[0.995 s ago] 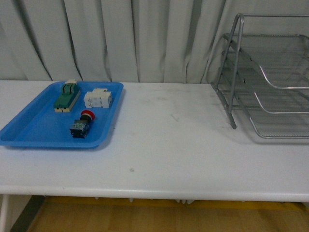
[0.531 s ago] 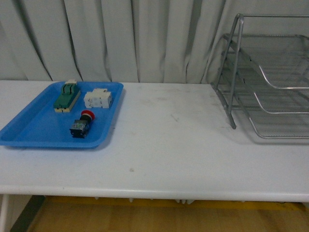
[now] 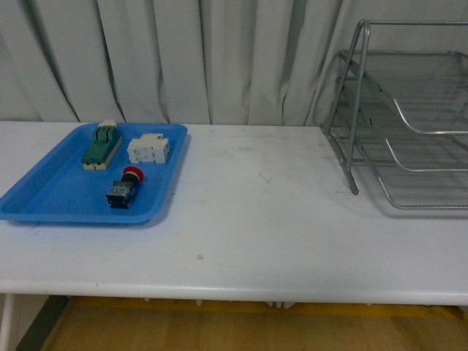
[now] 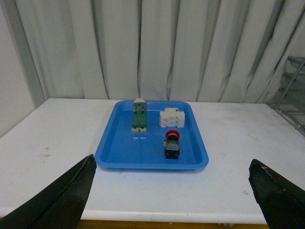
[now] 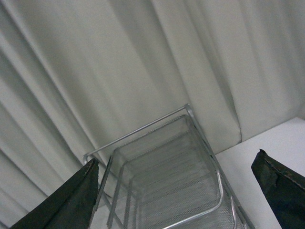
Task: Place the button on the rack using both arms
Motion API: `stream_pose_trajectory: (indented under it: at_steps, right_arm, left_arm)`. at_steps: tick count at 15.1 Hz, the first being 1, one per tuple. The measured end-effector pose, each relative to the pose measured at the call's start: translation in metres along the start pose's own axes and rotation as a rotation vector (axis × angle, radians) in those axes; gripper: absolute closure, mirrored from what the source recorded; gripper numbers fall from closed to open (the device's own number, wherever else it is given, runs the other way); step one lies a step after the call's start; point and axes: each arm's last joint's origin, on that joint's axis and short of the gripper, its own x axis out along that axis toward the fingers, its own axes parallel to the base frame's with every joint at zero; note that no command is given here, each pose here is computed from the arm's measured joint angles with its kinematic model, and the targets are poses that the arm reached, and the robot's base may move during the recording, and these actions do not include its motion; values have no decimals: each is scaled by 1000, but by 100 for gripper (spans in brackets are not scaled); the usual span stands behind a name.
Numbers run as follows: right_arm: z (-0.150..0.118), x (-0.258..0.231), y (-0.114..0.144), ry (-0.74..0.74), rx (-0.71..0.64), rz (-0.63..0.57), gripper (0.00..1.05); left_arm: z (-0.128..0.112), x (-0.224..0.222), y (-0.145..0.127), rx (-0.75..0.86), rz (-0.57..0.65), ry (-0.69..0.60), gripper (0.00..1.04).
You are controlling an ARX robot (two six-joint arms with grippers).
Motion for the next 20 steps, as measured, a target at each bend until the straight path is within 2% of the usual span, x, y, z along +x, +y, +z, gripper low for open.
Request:
stream_pose_trajectory:
  at_steps: [2,3,6,9,12,15,20]
  right_arm:
    - [-19,24,-35,27,178,-26,6]
    - [-38,35,-55,58,317,-50,6]
    - [-96,59,-82,106,613,-60,6]
    - [-140,77,-76,178,835,-75,6]
    - [-191,85,-53,310,1042,-97,6]
    - [-219,85,-34,391,1117,-112,6]
    - [-231,83,-33,419,1128,-128,6]
  left_arm:
    - [0,0,0,0,0,0,7]
    - [0,0,0,0,0,0,7]
    - [0,0,0,0,0,0,7]
    - [0,0,0,0,0,0,7]
    - [0,0,0,0,0,0,7]
    - [0,0,0,0,0,0,7]
    - [0,0,0,0,0,0,7]
